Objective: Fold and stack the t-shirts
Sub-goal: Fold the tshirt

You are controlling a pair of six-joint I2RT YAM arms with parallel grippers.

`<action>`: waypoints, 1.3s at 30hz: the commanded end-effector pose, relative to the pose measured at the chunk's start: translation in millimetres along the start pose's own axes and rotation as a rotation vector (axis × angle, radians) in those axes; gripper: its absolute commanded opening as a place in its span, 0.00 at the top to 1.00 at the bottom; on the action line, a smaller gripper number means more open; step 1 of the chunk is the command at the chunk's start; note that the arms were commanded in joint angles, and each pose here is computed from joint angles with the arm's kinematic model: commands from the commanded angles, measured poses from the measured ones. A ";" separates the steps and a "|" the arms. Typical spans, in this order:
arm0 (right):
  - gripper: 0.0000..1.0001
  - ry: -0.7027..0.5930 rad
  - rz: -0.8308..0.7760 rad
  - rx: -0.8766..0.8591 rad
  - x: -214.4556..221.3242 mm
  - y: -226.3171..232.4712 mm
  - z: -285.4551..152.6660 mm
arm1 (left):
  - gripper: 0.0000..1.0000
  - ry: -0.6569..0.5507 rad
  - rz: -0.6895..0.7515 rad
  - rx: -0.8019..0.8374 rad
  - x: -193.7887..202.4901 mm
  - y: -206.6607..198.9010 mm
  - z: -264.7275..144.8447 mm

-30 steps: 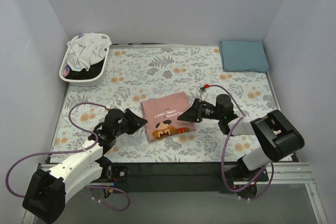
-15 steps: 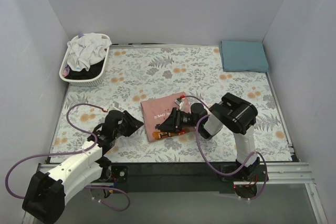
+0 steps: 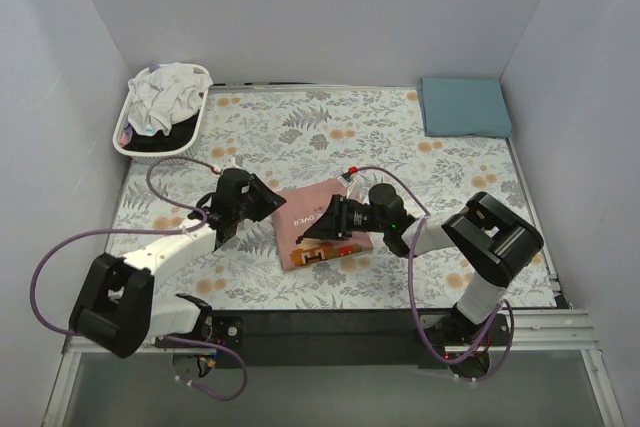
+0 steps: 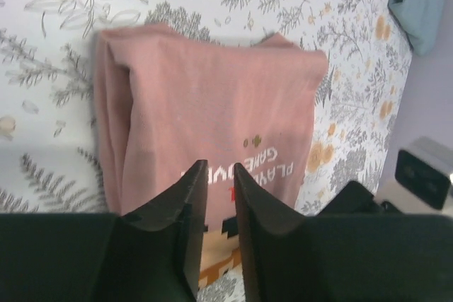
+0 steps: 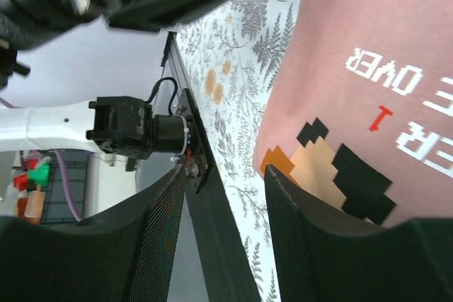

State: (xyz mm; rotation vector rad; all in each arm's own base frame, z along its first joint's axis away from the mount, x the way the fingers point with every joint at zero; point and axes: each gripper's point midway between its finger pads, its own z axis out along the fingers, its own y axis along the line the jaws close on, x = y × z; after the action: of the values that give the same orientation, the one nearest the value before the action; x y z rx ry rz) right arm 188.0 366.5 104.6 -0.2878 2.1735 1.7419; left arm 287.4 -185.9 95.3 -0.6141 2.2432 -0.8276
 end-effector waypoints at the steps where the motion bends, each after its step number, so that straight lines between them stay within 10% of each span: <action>1: 0.45 -0.013 -0.055 0.071 -3.4 -16.1 -11.3 | 0.82 -0.035 0.000 0.021 -28.9 -10.6 23.1; 16: 0.45 -0.112 -0.112 0.259 -19.0 -59.3 -62.5 | 0.86 0.022 -0.033 -0.200 -47.1 67.5 91.8; 27: 0.34 -0.247 -0.284 0.811 -73.4 -85.4 -158.6 | 0.43 -0.119 0.350 -0.141 -82.2 -19.5 41.4; 35: 0.02 -0.290 -0.298 0.987 -75.7 -87.3 -224.4 | 0.39 0.005 0.851 -0.076 45.7 -82.2 10.5; 39: 0.02 -0.291 -0.255 1.006 -72.9 -91.9 -244.5 | 0.41 0.060 1.053 -0.093 102.8 -86.8 9.4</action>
State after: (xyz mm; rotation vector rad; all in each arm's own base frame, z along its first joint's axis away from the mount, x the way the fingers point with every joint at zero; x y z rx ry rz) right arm 263.2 123.0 98.8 -0.0257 2.2928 0.4567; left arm 250.1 -323.7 126.2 0.4232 2.2195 -0.4450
